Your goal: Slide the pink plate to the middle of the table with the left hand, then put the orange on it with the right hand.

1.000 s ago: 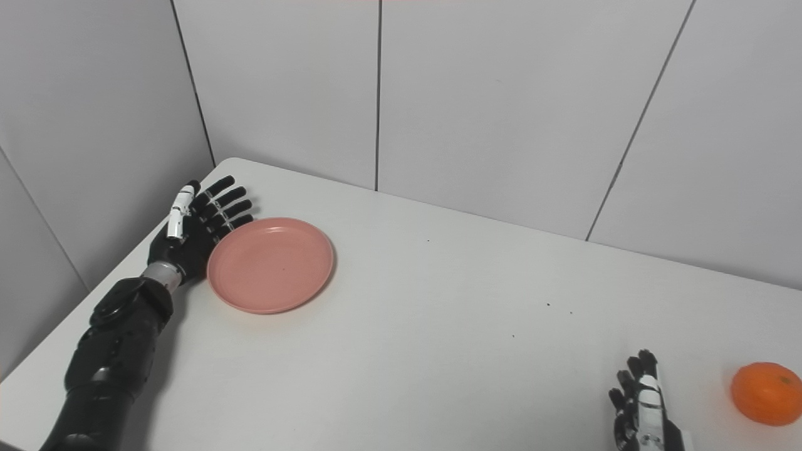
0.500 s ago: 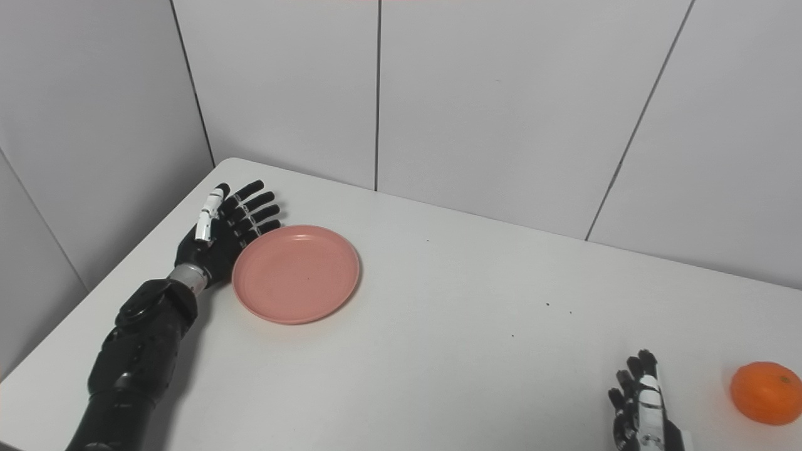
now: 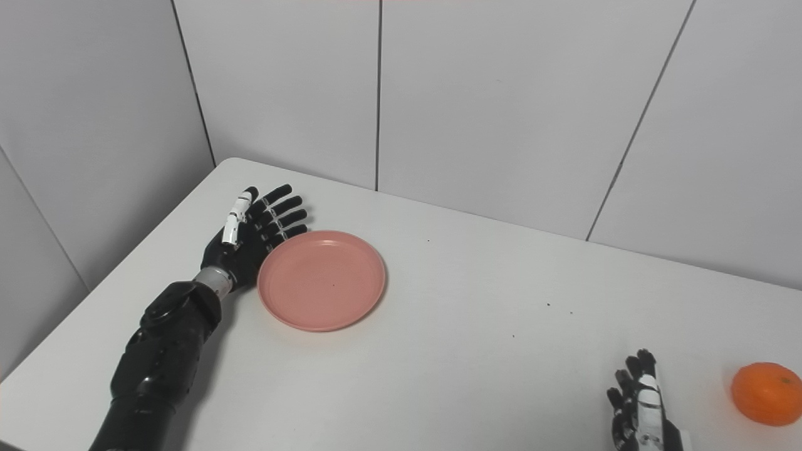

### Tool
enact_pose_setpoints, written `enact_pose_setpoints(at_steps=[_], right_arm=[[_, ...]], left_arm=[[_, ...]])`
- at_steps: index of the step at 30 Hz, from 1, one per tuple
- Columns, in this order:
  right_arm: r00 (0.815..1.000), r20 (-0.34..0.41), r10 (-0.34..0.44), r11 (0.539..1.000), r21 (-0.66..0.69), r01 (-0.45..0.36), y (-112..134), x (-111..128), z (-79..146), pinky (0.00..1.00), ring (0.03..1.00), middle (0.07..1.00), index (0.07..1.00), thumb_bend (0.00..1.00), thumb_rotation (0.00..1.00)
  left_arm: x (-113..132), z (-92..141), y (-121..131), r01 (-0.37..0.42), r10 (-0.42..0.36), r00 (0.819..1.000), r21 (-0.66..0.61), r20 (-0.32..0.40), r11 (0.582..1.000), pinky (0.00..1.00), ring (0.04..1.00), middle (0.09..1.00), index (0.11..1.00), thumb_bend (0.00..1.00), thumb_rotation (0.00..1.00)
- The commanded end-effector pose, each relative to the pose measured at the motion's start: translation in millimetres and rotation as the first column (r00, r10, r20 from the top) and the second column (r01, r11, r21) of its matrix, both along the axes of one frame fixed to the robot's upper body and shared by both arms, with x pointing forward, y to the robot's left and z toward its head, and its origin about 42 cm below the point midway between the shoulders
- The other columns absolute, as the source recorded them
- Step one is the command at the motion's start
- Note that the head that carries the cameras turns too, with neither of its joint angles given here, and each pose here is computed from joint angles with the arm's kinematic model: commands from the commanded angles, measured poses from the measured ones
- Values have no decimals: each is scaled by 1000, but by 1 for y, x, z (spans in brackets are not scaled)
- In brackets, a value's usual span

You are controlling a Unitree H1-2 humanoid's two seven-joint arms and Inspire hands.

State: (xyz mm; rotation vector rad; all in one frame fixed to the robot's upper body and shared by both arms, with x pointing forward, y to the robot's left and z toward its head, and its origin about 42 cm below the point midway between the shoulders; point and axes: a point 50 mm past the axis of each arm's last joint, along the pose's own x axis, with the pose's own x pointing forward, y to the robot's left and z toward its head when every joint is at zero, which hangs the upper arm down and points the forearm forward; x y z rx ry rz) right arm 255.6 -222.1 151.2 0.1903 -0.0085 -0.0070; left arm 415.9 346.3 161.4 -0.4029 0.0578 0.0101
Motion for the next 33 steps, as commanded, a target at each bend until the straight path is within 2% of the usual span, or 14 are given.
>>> enact_pose_setpoints(at_steps=[1,20,33], right_arm=[[997,75,14,1000,-7,-13,1,3,14,1000,1000,1000,1000,123,1000],[997,71,-7,1000,-11,8,1,3,15,1000,999,1000,1000,144,1000],[997,74,-7,1000,-3,7,4,3,14,1000,998,1000,1000,151,1000]], left_arm=[[5,7,-10,26,-26,1000,8,-3,1000,726,767,777,768,307,1000],[3,-3,-37,76,-77,997,-41,-19,996,715,760,770,763,296,1000],[2,-3,-59,106,-106,994,-23,-26,994,719,762,775,771,303,1000]])
